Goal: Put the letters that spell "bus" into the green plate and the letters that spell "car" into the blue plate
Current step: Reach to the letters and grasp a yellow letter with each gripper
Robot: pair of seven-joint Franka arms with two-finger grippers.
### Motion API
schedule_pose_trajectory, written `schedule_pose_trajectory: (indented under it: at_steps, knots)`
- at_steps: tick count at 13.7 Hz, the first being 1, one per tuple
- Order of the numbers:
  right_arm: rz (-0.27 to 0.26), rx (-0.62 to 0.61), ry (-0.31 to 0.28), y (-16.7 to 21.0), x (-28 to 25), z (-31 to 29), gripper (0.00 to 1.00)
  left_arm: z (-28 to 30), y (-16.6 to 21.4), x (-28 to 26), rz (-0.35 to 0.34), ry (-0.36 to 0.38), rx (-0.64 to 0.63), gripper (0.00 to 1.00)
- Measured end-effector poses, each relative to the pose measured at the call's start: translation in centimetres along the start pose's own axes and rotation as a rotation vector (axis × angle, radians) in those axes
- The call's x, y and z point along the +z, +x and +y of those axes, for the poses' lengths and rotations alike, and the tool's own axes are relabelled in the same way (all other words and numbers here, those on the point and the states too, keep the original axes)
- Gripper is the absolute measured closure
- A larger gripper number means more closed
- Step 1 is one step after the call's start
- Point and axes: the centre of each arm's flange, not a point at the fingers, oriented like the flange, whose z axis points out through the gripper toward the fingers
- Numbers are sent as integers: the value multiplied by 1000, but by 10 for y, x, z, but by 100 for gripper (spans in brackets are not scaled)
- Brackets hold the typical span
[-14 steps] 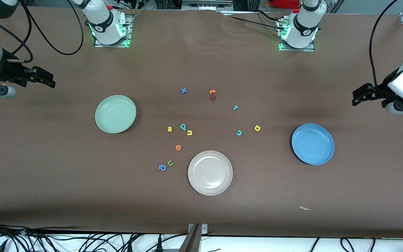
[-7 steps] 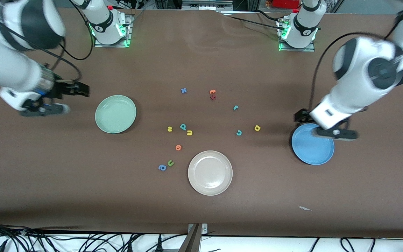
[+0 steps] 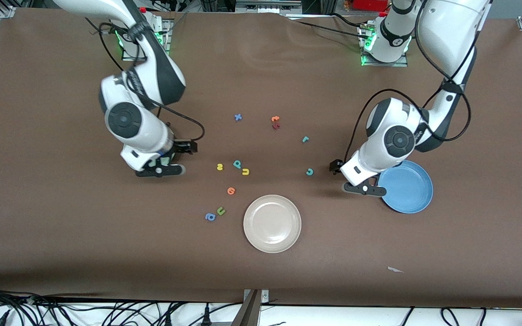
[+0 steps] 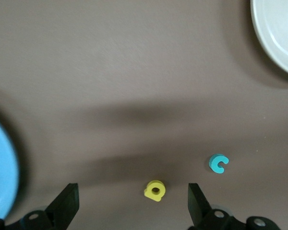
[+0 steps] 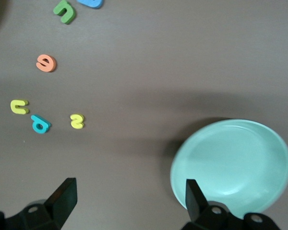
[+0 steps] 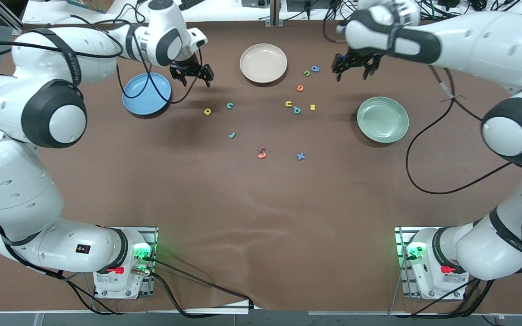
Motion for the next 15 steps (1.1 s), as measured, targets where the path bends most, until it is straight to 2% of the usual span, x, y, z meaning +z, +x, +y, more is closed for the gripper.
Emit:
schedule_pose_trajectory:
  at_steps: [2, 5, 6, 7, 8, 9, 10, 11, 12, 13, 15]
  knots:
    - [5, -14, 0, 9, 32, -20, 0, 7, -5, 22, 26, -8, 11, 0]
    - [88, 29, 34, 25, 69, -46, 1, 5, -16, 59, 28, 12, 35, 1]
    - [110, 42, 44, 26, 82, -58, 4, 4, -18, 67, 19, 23, 42, 3]
    - [124, 49, 50, 24, 95, -70, 11, 4, -20, 73, 11, 30, 46, 3]
    - [128, 47, 51, 21, 109, -80, 11, 4, -20, 77, 7, 32, 47, 11]
    - [127, 47, 50, 19, 123, -87, 20, 6, -21, 78, 5, 32, 47, 11]
    - [125, 47, 48, 18, 133, -90, 30, 10, -22, 78, 5, 33, 45, 17]
    - [121, 47, 46, 18, 138, -90, 30, 14, -23, 78, 5, 33, 44, 29]
    - [118, 49, 43, 19, 141, -89, 37, 18, -24, 79, 5, 36, 47, 37]
    - [116, 50, 41, 19, 143, -88, 45, 20, -25, 79, 8, 47, 47, 38]
    - [112, 51, 39, 19, 145, -87, 45, 22, -26, 81, 11, 66, 49, 50]
